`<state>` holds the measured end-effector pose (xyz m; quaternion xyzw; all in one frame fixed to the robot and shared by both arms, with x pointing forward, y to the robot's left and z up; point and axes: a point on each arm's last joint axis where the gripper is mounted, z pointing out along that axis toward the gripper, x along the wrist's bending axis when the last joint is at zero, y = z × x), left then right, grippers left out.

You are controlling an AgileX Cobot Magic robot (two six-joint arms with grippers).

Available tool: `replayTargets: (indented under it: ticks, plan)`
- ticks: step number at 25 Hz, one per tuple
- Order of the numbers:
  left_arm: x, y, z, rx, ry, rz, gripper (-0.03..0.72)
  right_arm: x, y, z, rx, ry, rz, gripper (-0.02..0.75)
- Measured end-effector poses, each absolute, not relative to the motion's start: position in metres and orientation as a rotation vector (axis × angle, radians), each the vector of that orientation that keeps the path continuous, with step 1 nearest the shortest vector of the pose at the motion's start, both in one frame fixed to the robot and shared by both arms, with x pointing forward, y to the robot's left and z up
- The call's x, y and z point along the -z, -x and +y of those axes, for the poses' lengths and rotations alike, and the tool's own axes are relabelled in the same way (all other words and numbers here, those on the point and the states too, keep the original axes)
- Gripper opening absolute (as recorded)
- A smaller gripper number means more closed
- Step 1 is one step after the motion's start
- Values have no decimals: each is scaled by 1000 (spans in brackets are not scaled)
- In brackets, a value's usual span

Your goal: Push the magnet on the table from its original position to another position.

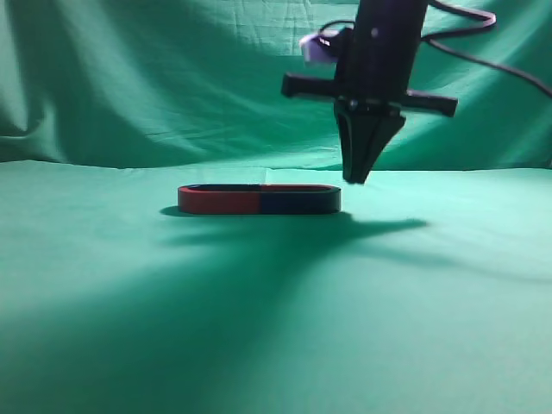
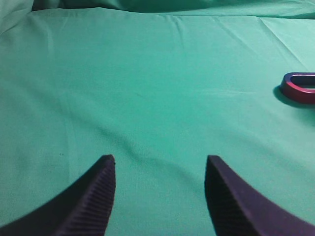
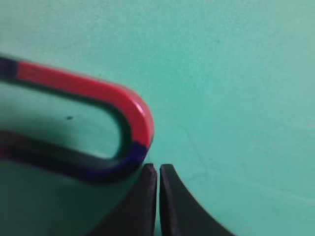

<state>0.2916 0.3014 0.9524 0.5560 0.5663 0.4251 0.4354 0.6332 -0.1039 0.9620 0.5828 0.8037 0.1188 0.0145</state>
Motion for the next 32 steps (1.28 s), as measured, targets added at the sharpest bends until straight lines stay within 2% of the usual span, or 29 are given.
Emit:
replayTargets:
  ticks: [4, 8, 13, 17, 23, 32]
  plan:
    - [-952, -292, 301, -1058, -1384, 1409, 372, -1001, -634, -103, -313, -1817, 2532, 0]
    - [-952, -292, 301, -1058, -1384, 1409, 372, -1052, -623, -108, -412, -1788, 2471, 0]
    - [-952, -292, 301, -1058, -1384, 1409, 372, -1122, -588, -118, -566, -1696, 2375, 0]
    - [-952, -292, 301, -1058, -1384, 1409, 372, -1161, -547, -127, -643, -1632, 2317, 0]
    - [-952, -292, 301, -1058, -1384, 1409, 372, -1184, -476, -143, -682, -1562, 2295, 0]
    - [-952, -292, 301, -1058, -1384, 1409, 372, -1178, -393, -195, -856, -1430, 2250, 0]
